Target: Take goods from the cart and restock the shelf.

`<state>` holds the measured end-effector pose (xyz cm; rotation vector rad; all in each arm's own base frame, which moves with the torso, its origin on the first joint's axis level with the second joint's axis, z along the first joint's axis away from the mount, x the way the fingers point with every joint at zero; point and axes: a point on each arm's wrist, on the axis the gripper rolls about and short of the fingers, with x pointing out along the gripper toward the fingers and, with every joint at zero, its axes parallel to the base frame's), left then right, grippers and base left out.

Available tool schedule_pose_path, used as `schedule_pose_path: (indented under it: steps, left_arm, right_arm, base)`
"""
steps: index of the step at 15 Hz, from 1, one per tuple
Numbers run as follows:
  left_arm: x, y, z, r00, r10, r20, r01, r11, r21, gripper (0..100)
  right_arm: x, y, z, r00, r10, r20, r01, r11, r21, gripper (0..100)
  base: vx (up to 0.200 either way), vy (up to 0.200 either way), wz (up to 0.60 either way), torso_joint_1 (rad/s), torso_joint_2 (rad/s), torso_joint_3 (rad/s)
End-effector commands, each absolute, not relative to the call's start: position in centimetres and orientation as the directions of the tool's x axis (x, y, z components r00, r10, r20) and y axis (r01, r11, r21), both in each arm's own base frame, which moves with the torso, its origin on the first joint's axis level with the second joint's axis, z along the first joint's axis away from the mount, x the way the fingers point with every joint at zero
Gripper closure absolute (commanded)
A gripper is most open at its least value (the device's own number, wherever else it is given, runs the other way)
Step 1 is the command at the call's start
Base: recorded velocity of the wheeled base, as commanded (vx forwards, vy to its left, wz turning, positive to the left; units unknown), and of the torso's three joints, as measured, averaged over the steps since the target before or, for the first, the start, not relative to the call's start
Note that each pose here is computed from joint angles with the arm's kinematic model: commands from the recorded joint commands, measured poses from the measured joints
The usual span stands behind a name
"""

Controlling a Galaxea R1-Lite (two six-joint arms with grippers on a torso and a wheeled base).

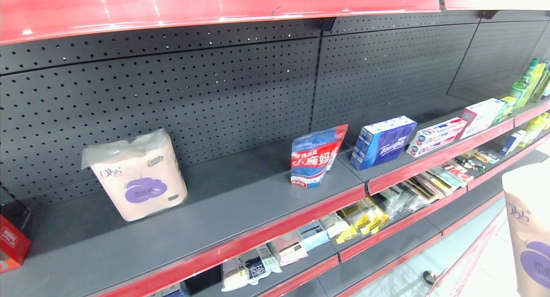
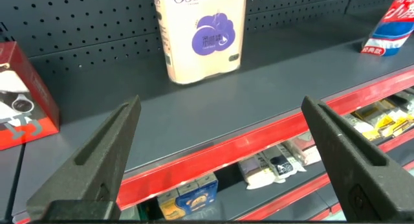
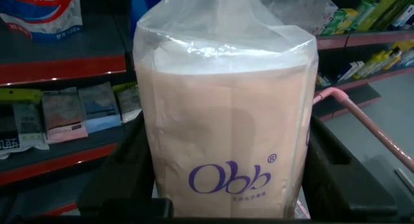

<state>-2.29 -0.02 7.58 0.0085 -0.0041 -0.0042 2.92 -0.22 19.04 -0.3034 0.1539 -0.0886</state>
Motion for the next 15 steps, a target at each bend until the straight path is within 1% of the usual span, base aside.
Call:
schedule_pose_path:
  steps: [1,9,15]
  left_arm:
    - [-2.28,-0.02,7.60,1.000,-0.003,0.005,0.003,1.000,0.009,0]
    - [-2.28,-0.02,7.58,1.000,-0.003,0.003,0.003,1.000,0.008,0]
    - [-2.28,-0.02,7.60,1.000,-0.005,0.005,0.005,1.000,0.011,0]
  right_arm:
    - [2.95,-0.22,18.85,0.983,-0.109,-0.145,0.060,0.950,-0.306,100]
    - [2.97,-0.22,18.62,0.982,-0.109,-0.154,0.057,0.950,-0.306,100]
    - [2.32,-0.23,18.60,0.986,-0.106,-0.132,0.063,0.953,-0.295,100]
  base:
    - [0.000,0.000,0.60,0.002,0.00,0.002]
    - [0.000,0.000,0.60,0.004,0.00,-0.001]
    - [0.000,0.000,0.00,0.000,0.00,0.000]
